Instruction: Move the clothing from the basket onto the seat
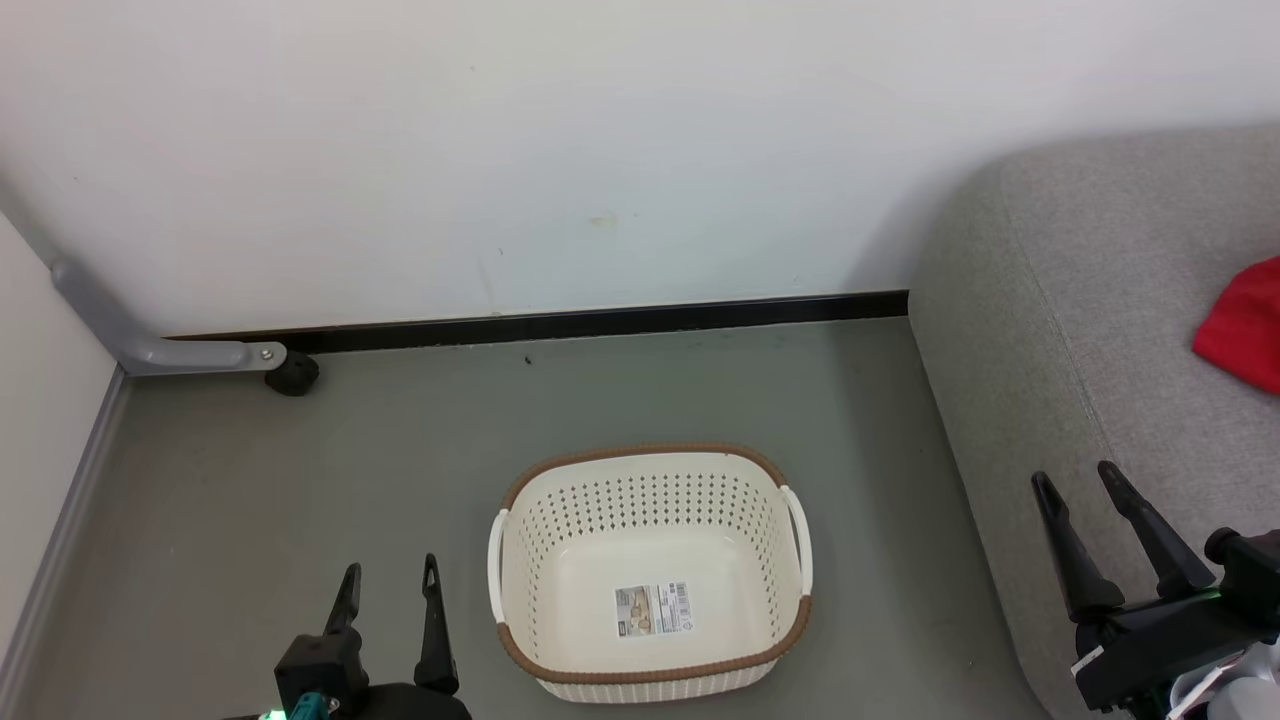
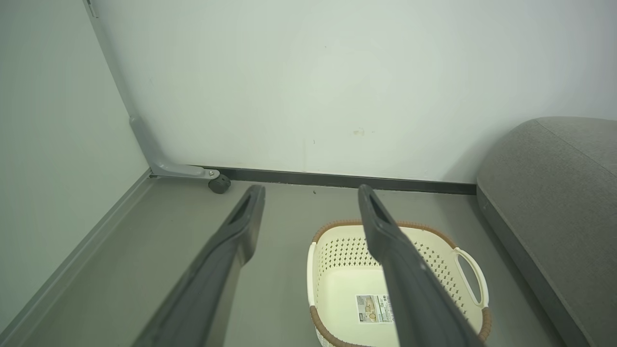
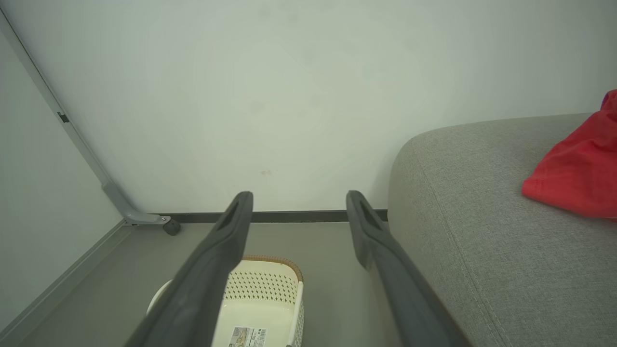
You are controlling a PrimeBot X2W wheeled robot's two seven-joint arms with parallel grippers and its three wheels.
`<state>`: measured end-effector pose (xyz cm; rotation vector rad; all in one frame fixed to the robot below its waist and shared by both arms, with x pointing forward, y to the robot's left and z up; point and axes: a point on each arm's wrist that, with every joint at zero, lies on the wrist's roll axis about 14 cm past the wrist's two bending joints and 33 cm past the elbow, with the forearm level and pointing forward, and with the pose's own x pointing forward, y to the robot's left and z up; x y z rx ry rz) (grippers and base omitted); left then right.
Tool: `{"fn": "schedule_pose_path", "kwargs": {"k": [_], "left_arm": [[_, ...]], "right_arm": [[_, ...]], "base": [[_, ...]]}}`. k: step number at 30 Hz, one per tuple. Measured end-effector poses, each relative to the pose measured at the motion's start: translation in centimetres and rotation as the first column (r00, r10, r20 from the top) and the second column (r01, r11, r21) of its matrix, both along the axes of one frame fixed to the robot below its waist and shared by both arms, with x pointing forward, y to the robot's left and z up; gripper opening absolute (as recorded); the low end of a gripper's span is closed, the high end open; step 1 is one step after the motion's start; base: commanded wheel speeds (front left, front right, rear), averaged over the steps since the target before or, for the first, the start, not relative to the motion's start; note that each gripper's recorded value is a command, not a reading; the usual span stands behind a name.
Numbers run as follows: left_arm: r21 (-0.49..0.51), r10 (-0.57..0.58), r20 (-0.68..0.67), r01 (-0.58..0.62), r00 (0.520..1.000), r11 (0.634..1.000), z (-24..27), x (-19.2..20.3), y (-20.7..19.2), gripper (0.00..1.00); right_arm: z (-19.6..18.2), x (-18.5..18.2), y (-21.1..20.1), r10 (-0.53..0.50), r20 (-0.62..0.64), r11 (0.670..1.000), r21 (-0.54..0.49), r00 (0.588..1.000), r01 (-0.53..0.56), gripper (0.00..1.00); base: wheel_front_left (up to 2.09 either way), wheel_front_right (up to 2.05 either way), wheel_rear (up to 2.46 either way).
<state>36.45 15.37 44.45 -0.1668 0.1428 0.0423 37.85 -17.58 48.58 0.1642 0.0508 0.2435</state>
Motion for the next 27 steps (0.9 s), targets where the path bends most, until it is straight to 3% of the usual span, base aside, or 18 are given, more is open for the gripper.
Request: {"fn": "schedule_pose_path", "kwargs": {"k": [26,27], "left_arm": [[-0.003,0.057,0.024,-0.057,0.998,0.998,0.8,-0.2,1.8,1.0],[-0.003,0.059,0.022,-0.059,0.998,0.998,0.7,-0.3,1.9,0.0]], "right_arm": [[0.0,-0.4,0.2,-0.014,0.018,1.0,-0.025,1.0,0.014,1.0],[0.0,-0.4,0.3,-0.013,0.016,1.0,-0.027,1.0,0.013,0.0]], "base": [[0.0,0.0,0.0],[0.0,0.0,0.0]]}}
